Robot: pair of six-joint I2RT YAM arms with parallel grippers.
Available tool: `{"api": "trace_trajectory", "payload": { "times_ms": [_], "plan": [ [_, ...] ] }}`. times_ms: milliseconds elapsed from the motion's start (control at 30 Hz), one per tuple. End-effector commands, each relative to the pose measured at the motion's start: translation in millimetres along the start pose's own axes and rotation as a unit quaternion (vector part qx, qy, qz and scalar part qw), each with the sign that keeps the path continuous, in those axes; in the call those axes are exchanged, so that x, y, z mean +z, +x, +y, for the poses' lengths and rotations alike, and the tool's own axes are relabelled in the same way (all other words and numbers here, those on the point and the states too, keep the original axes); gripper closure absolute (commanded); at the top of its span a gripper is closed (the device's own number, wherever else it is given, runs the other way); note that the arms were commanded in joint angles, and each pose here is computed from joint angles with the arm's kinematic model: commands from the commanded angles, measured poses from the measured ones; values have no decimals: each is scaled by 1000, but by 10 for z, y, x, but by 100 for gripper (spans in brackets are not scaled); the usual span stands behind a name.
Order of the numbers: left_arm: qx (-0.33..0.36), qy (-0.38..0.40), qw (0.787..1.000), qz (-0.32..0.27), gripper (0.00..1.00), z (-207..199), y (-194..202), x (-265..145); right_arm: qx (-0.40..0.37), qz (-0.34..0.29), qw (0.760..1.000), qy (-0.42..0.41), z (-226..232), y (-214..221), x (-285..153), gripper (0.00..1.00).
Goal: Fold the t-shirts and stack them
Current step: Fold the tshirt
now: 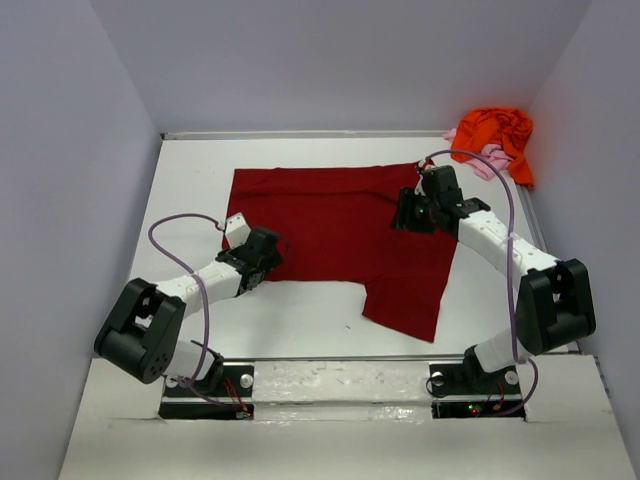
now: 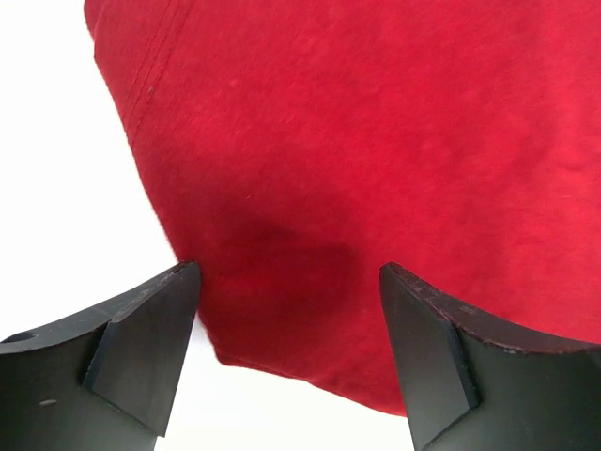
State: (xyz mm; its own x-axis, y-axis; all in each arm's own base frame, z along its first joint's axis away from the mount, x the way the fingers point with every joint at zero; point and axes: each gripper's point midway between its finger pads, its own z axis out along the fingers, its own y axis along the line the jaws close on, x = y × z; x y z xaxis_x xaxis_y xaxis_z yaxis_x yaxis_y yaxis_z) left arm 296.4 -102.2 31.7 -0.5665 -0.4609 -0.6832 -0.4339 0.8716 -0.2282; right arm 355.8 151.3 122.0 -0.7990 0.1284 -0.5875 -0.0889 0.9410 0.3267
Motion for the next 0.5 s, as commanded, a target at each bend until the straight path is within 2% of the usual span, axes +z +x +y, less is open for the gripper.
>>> {"api": "trace_trajectory", "payload": {
  "times_ms": [0, 467],
  "plan": [
    [-15, -11, 1000, -14, 12, 1, -78, -28, -1, -35, 999, -26, 116, -122, -35, 43],
    [-13, -12, 999, -26, 12, 122, -140, -181, -1, -37, 999, -31, 118, -107, 17, 44]
  ]
}}
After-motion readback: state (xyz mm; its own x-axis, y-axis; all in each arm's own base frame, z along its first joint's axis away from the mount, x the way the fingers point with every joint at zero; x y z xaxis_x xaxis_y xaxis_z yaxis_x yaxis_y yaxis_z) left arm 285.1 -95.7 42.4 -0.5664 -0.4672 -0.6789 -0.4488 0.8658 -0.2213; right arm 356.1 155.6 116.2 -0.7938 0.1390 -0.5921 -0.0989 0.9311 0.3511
